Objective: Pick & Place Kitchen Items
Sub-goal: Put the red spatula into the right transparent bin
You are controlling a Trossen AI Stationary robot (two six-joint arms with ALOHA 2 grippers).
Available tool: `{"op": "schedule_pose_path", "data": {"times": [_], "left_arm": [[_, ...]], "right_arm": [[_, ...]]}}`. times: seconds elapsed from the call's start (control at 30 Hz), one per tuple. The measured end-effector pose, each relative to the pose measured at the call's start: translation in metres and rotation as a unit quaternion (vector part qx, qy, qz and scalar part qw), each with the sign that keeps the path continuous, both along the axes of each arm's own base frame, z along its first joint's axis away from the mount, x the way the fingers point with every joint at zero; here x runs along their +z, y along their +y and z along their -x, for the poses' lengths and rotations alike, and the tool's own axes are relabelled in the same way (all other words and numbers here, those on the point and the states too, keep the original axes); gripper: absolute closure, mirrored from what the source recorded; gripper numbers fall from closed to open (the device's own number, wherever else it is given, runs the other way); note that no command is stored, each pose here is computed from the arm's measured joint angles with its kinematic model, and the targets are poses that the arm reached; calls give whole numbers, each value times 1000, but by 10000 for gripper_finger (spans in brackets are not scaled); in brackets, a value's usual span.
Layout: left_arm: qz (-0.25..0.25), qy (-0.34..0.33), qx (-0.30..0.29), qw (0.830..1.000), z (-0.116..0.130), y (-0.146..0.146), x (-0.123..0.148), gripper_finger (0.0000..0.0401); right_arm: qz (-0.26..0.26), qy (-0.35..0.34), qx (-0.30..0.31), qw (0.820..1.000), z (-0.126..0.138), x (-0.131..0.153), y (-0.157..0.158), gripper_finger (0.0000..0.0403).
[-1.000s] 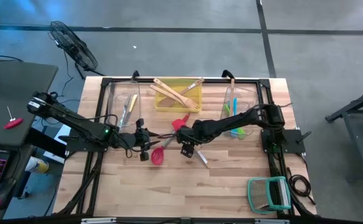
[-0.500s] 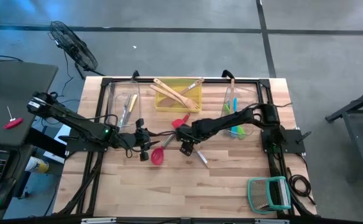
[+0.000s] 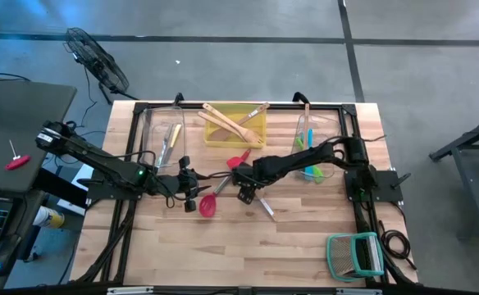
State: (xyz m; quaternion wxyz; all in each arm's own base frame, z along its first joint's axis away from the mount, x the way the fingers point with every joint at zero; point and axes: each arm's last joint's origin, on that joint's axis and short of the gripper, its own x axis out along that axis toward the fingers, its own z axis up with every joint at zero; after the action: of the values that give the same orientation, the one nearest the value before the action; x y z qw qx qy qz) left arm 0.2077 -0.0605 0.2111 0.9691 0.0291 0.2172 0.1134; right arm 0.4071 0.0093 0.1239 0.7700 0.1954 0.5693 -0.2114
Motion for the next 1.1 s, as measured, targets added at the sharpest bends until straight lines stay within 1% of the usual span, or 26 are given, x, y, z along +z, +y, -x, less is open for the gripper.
{"op": "schedule_pose_path", "data": {"times": [0.13, 0.3, 0.4, 0.53, 0.57, 0.9, 1.1], "left_arm": [[0, 0, 0, 1000, 0, 0, 0, 279], [0, 0, 0, 1000, 0, 0, 0, 279], [0, 0, 0, 1000, 0, 0, 0, 279], [0, 0, 0, 1000, 0, 0, 0, 279], [0, 0, 0, 1000, 0, 0, 0, 279], [0, 0, 0, 1000, 0, 0, 0, 279], [0, 1, 0, 1000, 0, 0, 0, 279]], "right_arm": [[1, 1, -8, 1000, 0, -1, -1, 151], [6, -1, -25, 1000, 0, -1, -1, 207], [11, -1, -26, 1000, 0, -1, -1, 250], [22, 2, -29, 999, 1, -1, -2, 325], [25, 2, -25, 999, 1, -1, -2, 337], [44, 6, -18, 999, 2, -1, -3, 338], [49, -11, -7, 999, 3, 12, -1, 338]]}}
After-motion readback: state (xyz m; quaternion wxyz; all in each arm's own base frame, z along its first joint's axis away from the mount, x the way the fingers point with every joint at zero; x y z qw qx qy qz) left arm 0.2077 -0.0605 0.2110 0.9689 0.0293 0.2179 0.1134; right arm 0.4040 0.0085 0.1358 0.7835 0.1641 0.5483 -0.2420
